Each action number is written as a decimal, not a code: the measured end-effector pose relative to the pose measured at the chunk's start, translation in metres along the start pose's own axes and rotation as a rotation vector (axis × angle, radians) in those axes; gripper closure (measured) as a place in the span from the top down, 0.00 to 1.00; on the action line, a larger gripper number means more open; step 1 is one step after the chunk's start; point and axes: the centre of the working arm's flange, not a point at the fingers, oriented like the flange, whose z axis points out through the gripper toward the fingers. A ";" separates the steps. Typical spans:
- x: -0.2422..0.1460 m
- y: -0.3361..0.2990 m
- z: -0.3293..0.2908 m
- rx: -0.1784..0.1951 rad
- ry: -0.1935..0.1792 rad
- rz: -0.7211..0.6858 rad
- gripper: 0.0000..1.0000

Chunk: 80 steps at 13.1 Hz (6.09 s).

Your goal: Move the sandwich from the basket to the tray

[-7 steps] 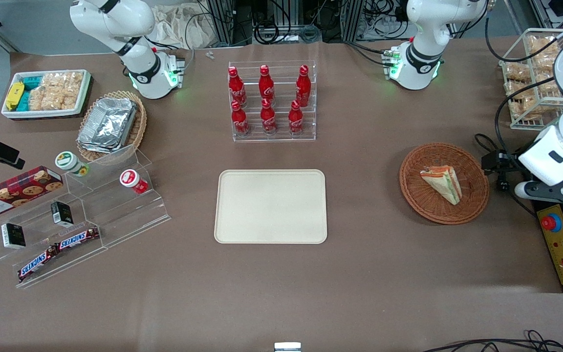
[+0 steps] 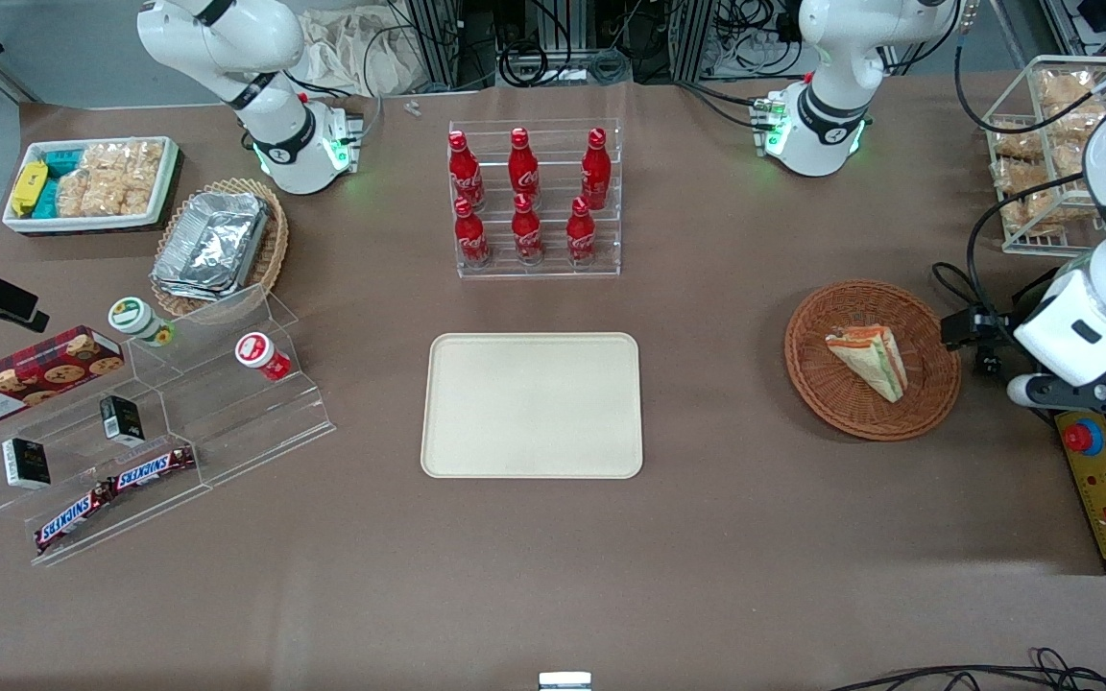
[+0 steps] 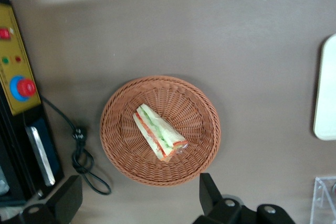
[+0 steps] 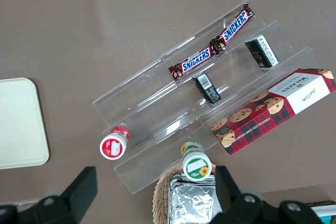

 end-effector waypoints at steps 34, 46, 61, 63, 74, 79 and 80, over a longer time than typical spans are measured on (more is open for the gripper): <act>-0.046 -0.008 0.308 0.036 -0.097 -0.820 0.42; 0.037 0.063 0.049 -0.017 -0.040 -0.672 0.18; -0.014 0.435 0.289 0.003 -0.010 -0.103 0.18; -0.012 0.433 0.289 0.002 -0.009 -0.107 0.18; 0.038 0.323 0.116 0.011 0.132 -0.287 1.00; 0.020 0.214 0.011 0.010 0.133 -0.358 1.00; 0.015 0.195 0.008 0.002 0.110 -0.331 1.00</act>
